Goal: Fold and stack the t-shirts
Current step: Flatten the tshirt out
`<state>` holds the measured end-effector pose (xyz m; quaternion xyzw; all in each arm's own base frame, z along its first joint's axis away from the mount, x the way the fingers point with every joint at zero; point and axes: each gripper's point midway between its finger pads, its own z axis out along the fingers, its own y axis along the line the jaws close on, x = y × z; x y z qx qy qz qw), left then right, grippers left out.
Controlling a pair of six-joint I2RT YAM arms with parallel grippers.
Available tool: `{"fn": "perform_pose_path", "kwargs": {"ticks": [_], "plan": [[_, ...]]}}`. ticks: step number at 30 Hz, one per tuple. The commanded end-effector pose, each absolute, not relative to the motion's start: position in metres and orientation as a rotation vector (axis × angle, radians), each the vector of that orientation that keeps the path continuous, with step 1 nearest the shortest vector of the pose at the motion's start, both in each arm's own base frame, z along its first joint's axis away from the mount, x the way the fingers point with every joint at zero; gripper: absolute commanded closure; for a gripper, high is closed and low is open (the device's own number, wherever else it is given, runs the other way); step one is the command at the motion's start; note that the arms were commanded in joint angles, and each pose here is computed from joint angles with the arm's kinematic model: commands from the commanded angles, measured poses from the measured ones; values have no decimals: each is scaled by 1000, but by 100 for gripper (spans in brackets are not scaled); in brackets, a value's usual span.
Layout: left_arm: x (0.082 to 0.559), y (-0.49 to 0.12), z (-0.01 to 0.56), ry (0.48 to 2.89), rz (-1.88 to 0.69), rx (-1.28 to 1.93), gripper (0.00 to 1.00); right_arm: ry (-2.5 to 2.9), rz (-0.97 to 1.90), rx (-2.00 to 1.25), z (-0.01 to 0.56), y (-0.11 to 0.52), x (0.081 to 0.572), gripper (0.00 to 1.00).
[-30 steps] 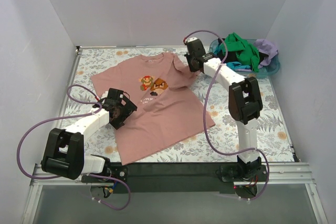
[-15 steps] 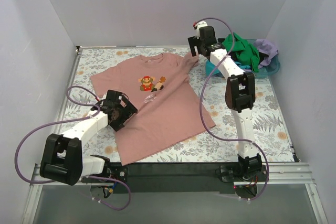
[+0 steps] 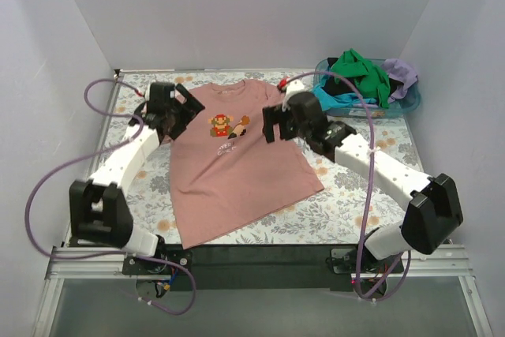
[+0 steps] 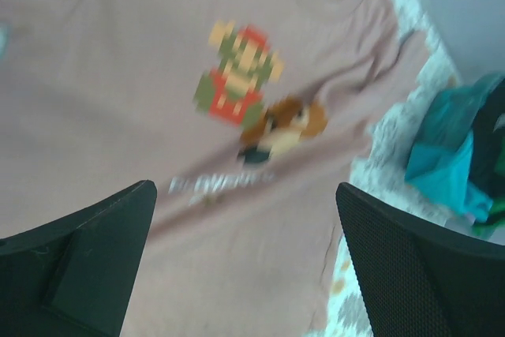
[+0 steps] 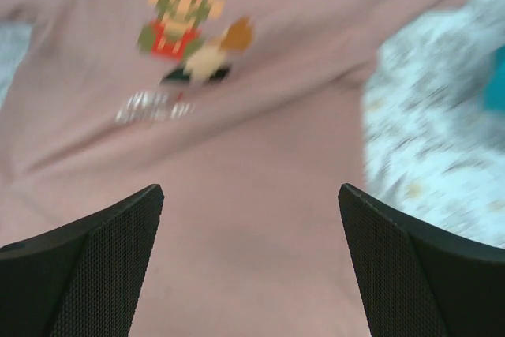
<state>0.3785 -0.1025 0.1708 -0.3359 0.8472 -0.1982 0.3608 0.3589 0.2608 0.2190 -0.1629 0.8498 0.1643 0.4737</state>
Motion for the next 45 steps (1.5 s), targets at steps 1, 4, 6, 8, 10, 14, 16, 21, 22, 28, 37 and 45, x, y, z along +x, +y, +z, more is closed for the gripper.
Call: {"fn": "perform_pose_path", "kwargs": {"ticks": [1,4,6,8,10,14,16,21,22,28,37,45], "plan": [[443,-87,151,2217,-464,-844,2,2352,466,-351,128,270,296,2],[497,-71,123,2259,-388,-860,2,2444,492,-372,96,274,262,2],[526,-63,120,2261,-355,-846,2,2495,459,-358,77,267,254,1],[536,-49,80,2334,-304,-896,2,2515,364,-354,61,255,257,2],[542,-32,66,2328,-255,-948,2,2555,277,-358,48,240,257,2],[524,-3,35,2350,-101,-1040,2,2625,202,-343,27,219,252,2],[497,21,11,2374,-2,-1139,2,2655,196,-338,18,211,252,2],[421,54,-19,2418,90,-1405,2,2714,117,-322,-5,186,274,2],[407,61,-21,2396,101,-1472,2,2722,132,-328,-7,186,278,2],[304,30,-23,2436,14,-1595,3,2666,196,-381,-4,205,348,2],[199,-91,-28,2612,-311,-1399,7,2527,238,-527,2,259,472,2],[172,-107,27,2512,-412,-1319,6,2431,129,-547,42,261,522,2]]}}
